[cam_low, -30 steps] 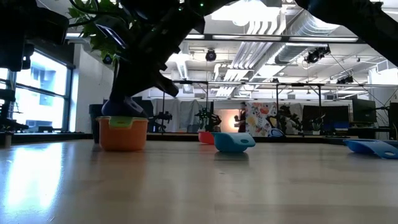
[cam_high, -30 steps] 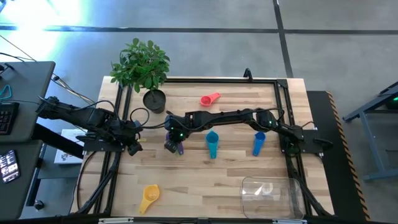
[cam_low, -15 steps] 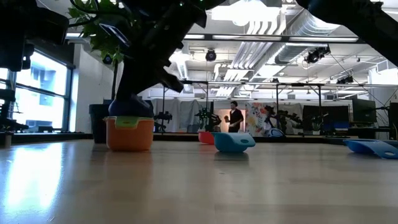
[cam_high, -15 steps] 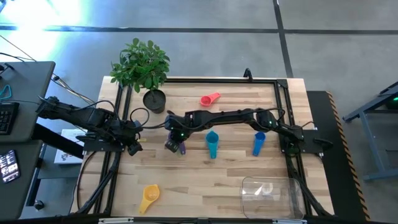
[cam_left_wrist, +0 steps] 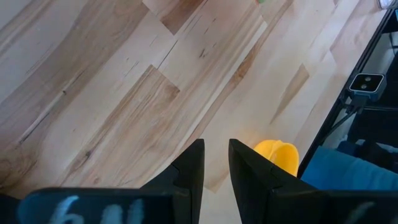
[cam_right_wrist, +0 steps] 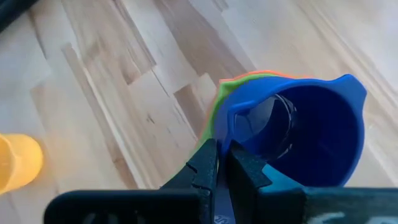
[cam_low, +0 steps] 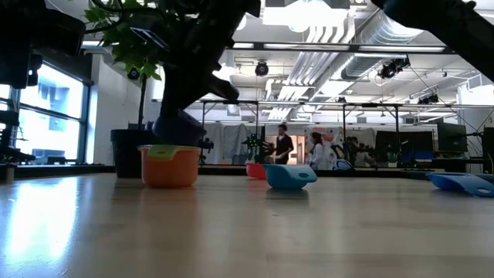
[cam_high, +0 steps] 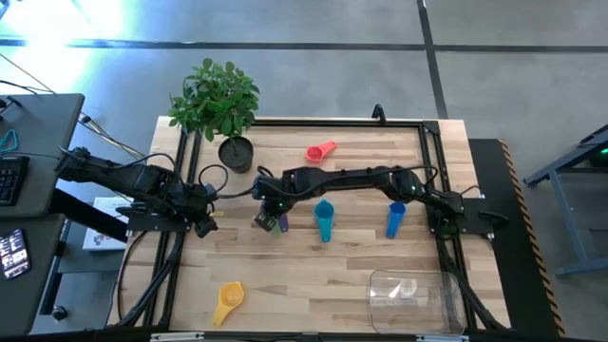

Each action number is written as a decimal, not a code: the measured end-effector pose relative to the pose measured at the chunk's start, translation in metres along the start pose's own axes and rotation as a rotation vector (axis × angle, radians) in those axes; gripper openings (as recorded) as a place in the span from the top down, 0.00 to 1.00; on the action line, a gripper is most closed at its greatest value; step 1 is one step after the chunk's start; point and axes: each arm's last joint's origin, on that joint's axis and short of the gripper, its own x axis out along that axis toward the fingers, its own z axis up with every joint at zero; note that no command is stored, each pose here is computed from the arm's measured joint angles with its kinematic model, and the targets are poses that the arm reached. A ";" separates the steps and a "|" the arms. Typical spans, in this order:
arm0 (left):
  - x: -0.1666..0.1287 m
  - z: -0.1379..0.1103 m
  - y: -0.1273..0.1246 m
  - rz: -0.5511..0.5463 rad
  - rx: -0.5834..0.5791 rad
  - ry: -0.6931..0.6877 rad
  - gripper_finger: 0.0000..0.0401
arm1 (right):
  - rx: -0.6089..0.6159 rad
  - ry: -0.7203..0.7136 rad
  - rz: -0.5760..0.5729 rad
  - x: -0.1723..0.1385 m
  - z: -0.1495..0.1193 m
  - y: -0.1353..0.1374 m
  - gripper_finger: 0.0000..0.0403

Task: Nest measuring cups in basket
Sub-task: Stack the violet measuring cup on the green measuring cup

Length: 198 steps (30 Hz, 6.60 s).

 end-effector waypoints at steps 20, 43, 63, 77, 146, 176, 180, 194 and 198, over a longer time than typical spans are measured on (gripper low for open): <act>0.000 0.000 0.000 0.000 0.000 0.000 0.84 | 0.118 -0.015 -0.014 0.000 0.000 0.001 0.96; 0.000 0.000 0.000 0.000 0.000 0.000 0.84 | 0.160 -0.008 -0.004 0.002 0.001 -0.002 0.95; 0.000 0.000 0.000 0.000 0.000 0.000 0.84 | 0.196 -0.004 -0.017 0.002 0.004 -0.008 0.62; 0.000 0.000 0.000 -0.002 0.000 -0.001 0.84 | 0.179 0.147 -0.272 -0.029 -0.021 -0.009 0.65; 0.000 0.000 -0.001 -0.005 0.001 -0.003 0.84 | 0.115 0.066 -0.014 -0.022 -0.021 -0.019 0.65; 0.000 0.000 -0.001 -0.008 0.001 -0.005 0.84 | 0.346 -0.171 0.350 0.007 -0.086 -0.048 0.65; 0.000 0.000 -0.001 -0.007 0.001 -0.005 0.84 | 0.348 -0.164 0.346 0.014 -0.087 -0.049 0.65; 0.000 0.000 -0.001 -0.008 0.001 -0.005 0.84 | 0.376 -0.156 0.355 0.036 -0.097 -0.041 0.65; 0.000 0.000 -0.001 -0.008 0.001 -0.004 0.84 | 0.378 -0.158 0.357 0.039 -0.098 -0.041 0.65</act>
